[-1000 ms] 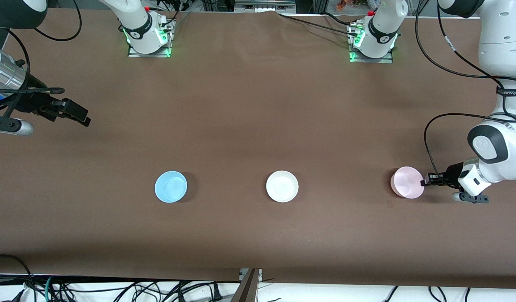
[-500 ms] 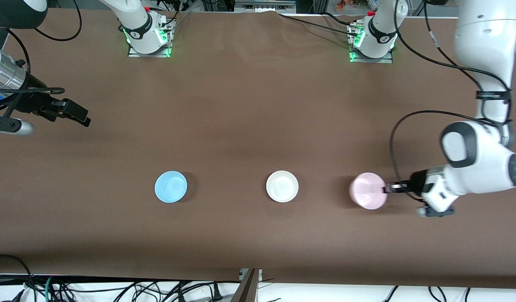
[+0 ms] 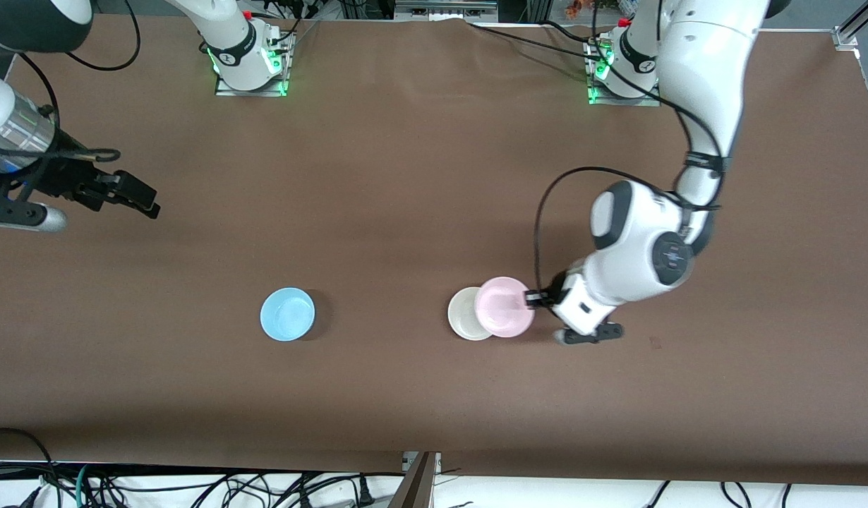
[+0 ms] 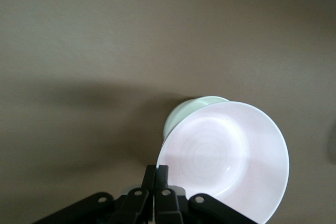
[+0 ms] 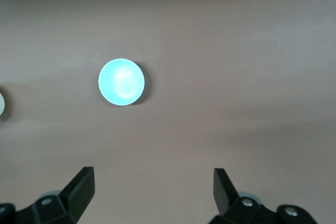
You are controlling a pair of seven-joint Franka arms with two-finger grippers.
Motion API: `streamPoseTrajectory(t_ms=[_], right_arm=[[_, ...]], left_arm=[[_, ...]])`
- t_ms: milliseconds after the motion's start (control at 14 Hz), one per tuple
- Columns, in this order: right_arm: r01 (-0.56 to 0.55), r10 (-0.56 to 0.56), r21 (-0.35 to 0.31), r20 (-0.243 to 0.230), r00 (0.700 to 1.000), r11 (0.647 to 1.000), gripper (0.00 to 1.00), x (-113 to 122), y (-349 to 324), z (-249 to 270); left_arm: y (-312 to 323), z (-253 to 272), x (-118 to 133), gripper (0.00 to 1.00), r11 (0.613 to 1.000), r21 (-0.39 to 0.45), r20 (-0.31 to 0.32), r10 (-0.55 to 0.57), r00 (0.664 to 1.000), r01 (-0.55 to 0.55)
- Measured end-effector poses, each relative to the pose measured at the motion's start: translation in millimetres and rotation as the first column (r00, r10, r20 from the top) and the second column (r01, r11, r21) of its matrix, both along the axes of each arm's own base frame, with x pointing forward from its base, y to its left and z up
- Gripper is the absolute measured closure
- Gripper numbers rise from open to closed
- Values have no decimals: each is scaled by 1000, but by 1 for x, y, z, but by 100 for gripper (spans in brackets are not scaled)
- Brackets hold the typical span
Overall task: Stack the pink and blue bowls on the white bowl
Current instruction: 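Carry the pink bowl with the left gripper over the white bowl, then lower the pink bowl into the white bowl while the right gripper advances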
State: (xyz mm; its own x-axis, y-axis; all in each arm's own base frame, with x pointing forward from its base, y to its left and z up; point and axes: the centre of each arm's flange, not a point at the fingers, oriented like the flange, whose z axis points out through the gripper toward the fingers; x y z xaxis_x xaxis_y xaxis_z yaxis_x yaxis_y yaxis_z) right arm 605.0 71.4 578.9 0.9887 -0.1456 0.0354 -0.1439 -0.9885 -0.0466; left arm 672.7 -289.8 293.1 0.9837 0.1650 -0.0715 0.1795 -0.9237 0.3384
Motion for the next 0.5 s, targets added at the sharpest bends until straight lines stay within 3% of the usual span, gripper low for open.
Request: streamPoseTrajectory(t_ms=[286, 500], right_arm=[[11, -12, -12, -41, 999, 1000, 0, 11, -4, -27], [0, -3, -27, -102, 995, 1000, 0, 22, 4, -65]], left_arm=[[-34, -13, -13, 98, 996, 62, 31, -65, 997, 62], [-40, -17, -16, 98, 993, 83, 37, -82, 996, 79]])
